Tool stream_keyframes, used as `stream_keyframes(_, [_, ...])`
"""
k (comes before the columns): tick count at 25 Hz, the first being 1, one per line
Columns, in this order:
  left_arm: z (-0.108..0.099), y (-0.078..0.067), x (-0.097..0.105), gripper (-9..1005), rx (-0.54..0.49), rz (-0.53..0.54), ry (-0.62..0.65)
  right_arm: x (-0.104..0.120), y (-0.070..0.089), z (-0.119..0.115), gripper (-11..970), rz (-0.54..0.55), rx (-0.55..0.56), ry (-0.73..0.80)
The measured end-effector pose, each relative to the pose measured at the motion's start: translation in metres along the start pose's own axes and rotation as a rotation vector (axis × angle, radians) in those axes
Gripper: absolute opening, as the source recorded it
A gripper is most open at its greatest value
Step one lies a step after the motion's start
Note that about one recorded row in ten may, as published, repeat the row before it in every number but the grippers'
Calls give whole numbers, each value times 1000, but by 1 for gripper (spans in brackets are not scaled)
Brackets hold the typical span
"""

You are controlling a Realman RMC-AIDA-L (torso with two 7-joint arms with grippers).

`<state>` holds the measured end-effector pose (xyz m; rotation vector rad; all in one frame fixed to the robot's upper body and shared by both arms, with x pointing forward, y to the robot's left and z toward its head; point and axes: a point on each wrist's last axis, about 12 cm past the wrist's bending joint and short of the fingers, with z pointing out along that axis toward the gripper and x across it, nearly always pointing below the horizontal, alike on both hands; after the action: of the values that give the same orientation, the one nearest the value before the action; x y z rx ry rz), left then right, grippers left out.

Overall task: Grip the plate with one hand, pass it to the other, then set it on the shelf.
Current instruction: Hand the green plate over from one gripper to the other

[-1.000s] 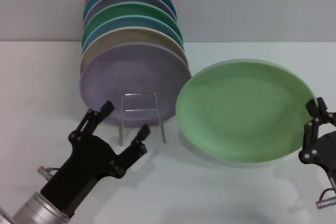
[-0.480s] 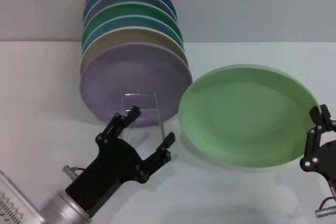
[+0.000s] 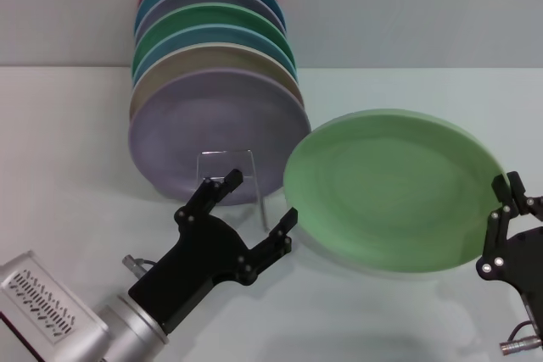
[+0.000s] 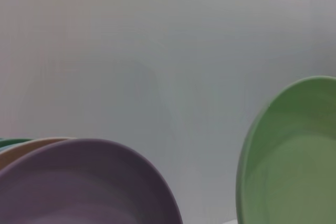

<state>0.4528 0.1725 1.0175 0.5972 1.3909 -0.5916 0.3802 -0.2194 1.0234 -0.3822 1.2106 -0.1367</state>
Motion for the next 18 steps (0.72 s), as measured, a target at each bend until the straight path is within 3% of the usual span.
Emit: stream_keyframes(18, [8, -1, -2, 839, 3, -11, 7, -3, 8, -3, 19, -24, -29, 1])
